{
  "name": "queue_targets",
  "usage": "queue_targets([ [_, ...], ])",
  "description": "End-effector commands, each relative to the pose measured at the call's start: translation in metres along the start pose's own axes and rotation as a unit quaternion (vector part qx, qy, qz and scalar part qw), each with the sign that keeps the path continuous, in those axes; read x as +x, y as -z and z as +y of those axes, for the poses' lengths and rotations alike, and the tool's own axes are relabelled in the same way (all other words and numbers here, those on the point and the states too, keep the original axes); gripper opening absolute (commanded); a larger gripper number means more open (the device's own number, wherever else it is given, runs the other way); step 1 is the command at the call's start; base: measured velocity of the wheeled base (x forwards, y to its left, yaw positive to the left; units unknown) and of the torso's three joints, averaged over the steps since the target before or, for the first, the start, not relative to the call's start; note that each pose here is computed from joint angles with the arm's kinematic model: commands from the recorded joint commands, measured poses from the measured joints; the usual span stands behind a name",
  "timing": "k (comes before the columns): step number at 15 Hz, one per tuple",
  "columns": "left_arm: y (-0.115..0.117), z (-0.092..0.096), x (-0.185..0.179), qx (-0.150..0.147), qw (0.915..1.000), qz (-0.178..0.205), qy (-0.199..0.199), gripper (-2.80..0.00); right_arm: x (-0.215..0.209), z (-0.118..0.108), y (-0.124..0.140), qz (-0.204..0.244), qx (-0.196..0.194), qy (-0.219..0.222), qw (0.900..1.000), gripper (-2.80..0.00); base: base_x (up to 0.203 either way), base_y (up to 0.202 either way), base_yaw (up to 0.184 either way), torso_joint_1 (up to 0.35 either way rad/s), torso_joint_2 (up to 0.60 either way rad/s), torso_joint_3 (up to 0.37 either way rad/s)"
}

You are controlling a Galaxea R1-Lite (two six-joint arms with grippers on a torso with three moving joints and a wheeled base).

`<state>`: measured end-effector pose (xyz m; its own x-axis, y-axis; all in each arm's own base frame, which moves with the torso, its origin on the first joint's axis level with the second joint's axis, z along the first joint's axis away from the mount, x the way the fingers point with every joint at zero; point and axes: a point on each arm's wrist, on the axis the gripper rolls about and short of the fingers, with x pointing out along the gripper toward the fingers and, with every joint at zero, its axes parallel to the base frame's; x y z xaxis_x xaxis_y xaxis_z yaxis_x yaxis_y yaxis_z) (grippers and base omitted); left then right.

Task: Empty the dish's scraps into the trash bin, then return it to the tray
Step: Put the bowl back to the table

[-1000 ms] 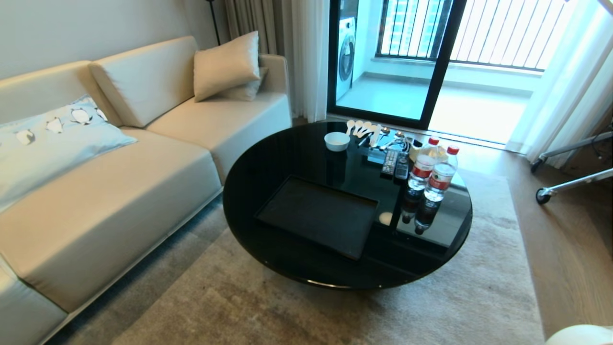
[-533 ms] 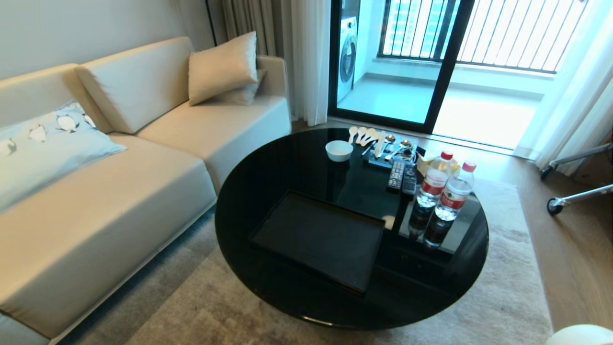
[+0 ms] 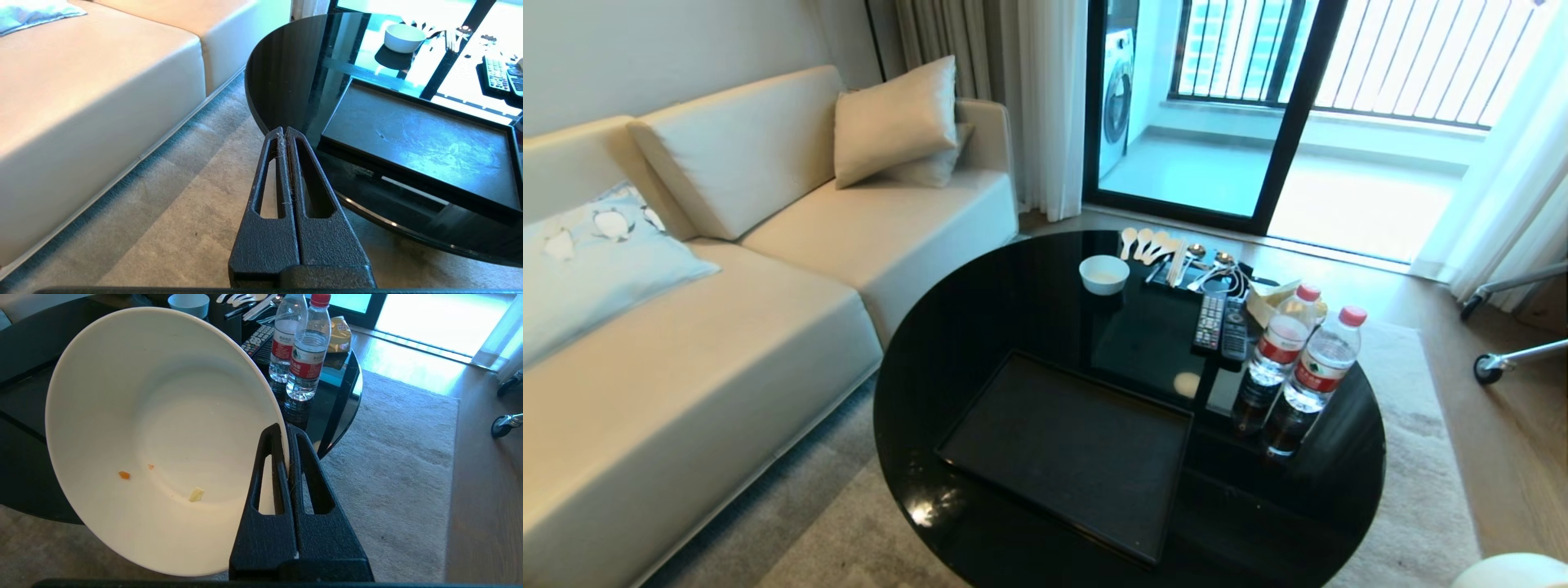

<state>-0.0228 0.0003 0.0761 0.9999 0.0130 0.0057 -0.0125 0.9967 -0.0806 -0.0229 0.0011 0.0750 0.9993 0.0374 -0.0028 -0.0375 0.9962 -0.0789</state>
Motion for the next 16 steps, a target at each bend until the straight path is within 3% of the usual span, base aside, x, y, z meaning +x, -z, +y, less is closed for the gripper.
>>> queue_targets([
  [1,0.000,0.000,0.000,0.000,1.0000,0.000,0.000,-2.80,0.000,0.000,0.000,0.000,-0.002,0.000,1.000,-2.80,0.000,0.000,0.000,0.000,0.00,0.000],
  [6,0.000,0.000,0.000,0.000,1.0000,0.000,0.000,-2.80,-0.002,0.000,-0.005,-0.006,-0.020,-0.004,1.000,-2.80,0.000,0.000,0.000,0.000,0.00,0.000],
  [9,0.000,0.000,0.000,0.000,1.0000,0.000,0.000,-2.80,-0.009,0.000,-0.034,-0.026,-0.032,-0.042,0.998,-2.80,0.000,0.000,0.000,0.000,0.00,0.000],
  [16,0.000,0.000,0.000,0.000,1.0000,0.000,0.000,-2.80,0.042,-0.007,-0.112,0.078,-0.093,-0.107,0.987,-2.80,0.000,0.000,0.000,0.000,0.00,0.000],
])
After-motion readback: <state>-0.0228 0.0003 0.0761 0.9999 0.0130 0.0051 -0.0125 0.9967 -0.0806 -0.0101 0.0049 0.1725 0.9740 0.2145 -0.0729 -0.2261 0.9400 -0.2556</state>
